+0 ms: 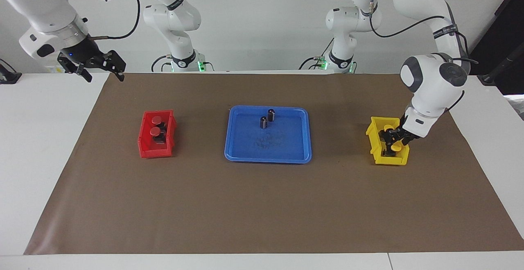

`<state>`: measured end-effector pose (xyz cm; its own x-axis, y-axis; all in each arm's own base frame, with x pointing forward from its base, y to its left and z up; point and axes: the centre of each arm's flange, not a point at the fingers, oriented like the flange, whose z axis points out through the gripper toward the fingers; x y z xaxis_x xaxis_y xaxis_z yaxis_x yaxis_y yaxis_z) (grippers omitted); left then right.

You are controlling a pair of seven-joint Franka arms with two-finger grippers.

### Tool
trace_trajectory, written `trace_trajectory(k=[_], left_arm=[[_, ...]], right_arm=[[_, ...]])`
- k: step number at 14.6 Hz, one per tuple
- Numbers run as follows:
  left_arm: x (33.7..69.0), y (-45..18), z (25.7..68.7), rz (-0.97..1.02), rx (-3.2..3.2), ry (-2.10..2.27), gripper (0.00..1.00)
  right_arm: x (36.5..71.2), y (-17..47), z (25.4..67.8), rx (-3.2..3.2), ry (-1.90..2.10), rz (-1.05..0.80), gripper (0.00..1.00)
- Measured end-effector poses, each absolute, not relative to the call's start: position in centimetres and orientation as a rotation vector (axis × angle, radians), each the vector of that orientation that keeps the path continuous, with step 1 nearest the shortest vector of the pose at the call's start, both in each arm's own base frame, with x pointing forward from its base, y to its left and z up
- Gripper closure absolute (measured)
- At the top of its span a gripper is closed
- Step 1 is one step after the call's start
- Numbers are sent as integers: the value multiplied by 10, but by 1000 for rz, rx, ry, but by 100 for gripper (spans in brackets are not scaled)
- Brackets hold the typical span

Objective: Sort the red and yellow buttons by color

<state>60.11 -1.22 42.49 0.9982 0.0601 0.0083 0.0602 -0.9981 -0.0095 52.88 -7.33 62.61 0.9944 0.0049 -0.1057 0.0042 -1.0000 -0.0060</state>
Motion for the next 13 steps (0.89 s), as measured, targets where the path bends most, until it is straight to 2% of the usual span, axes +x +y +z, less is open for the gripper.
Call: trace_trajectory(k=[1, 3, 4, 8, 13], left_arm=[[603, -11, 442, 10, -3130, -91, 26], [602, -12, 473, 41, -3130, -81, 4], [599, -13, 490, 53, -3131, -77, 0], [569, -17, 560, 81, -3139, 61, 0], [534, -29, 623, 47, -3142, 143, 0]], right_arm=[[530, -73, 627, -3134, -9, 146, 0], [531, -73, 628, -3136, -9, 133, 0], [531, -73, 628, -3136, -8, 133, 0], [531, -77, 628, -3136, 4, 131, 0], [530, -80, 628, -3135, 12, 135, 0]])
